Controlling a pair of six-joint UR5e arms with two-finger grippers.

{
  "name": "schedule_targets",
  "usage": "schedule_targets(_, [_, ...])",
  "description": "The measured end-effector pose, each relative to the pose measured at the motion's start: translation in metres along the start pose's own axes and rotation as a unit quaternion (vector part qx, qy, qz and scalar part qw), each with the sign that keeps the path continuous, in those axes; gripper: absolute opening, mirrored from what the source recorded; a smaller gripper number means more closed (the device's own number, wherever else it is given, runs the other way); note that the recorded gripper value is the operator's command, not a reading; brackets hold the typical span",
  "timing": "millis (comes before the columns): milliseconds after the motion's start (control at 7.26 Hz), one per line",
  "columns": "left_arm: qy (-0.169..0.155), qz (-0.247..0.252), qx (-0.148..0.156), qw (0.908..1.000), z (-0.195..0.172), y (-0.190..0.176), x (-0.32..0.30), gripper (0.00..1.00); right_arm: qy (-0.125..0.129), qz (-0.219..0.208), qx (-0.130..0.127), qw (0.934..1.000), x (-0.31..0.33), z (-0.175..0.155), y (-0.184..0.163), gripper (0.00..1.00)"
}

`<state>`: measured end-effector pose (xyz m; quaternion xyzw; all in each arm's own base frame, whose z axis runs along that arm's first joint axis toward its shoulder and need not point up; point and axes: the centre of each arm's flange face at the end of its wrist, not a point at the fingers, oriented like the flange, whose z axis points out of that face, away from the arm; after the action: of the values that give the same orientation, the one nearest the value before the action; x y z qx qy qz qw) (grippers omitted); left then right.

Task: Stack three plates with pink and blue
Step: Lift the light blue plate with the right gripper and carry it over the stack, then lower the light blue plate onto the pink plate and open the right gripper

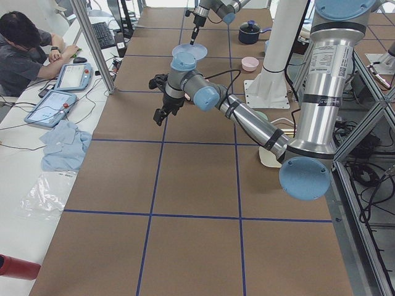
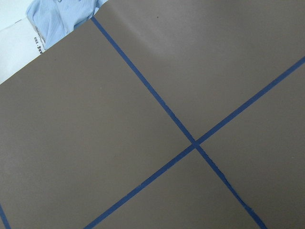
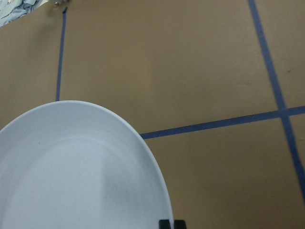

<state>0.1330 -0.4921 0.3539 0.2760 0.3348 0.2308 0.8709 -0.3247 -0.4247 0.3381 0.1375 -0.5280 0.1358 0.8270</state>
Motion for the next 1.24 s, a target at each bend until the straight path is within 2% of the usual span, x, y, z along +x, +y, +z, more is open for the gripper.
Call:
schedule_targets(413, [0.001,-0.002,-0.001,1.0,0.001,0.0,0.0,1.0,0.045,0.011,0.016,0.9988,-0.103,0.053,0.049,0.0])
schedule_targets(826, [0.001,-0.004,-0.001,1.0,0.001,0.0,0.0,1.0,0.076,-0.002,0.023,0.9968,-0.113,0.089,0.082,0.0])
schedule_targets(1239, [0.001,-0.005,-0.003,1.0,0.004,0.0,-0.001,1.0,0.083,-0.007,0.02,0.9964,-0.118,0.103,0.091,0.0])
